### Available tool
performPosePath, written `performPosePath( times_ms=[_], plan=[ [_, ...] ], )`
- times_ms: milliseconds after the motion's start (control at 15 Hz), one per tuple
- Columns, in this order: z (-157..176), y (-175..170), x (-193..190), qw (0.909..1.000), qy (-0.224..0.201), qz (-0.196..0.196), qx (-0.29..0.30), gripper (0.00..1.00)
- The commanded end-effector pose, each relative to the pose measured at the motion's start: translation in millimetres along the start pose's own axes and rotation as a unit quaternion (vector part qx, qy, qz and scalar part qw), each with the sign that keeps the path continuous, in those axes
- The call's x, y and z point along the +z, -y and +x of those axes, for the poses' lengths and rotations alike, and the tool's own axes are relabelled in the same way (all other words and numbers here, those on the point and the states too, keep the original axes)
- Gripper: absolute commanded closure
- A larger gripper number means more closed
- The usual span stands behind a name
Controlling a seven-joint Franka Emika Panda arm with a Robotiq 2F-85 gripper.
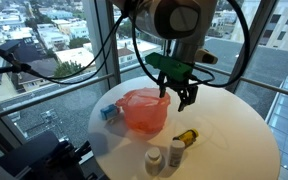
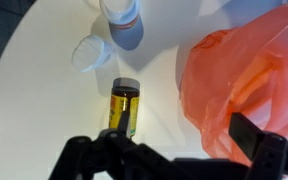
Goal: Take the black bottle out of the carrier bag
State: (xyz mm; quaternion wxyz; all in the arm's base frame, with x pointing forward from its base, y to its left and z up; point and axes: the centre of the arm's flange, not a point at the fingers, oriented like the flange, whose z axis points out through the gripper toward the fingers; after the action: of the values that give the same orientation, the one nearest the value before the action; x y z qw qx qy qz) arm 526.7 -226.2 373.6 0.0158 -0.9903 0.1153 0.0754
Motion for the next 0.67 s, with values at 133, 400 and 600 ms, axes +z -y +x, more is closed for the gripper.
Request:
performPosePath(
  times_ms=[133, 400, 600],
  plan=[
    [-40, 18, -40, 0.9999, 0.005, -0.015, 0.002, 0.00],
    [-56, 37, -62, 0.9999, -0.007, -0.006, -0.014, 0.00],
    [-69, 57, -72, 0.9993, -0.017, -0.001, -0.034, 0.00]
  ],
)
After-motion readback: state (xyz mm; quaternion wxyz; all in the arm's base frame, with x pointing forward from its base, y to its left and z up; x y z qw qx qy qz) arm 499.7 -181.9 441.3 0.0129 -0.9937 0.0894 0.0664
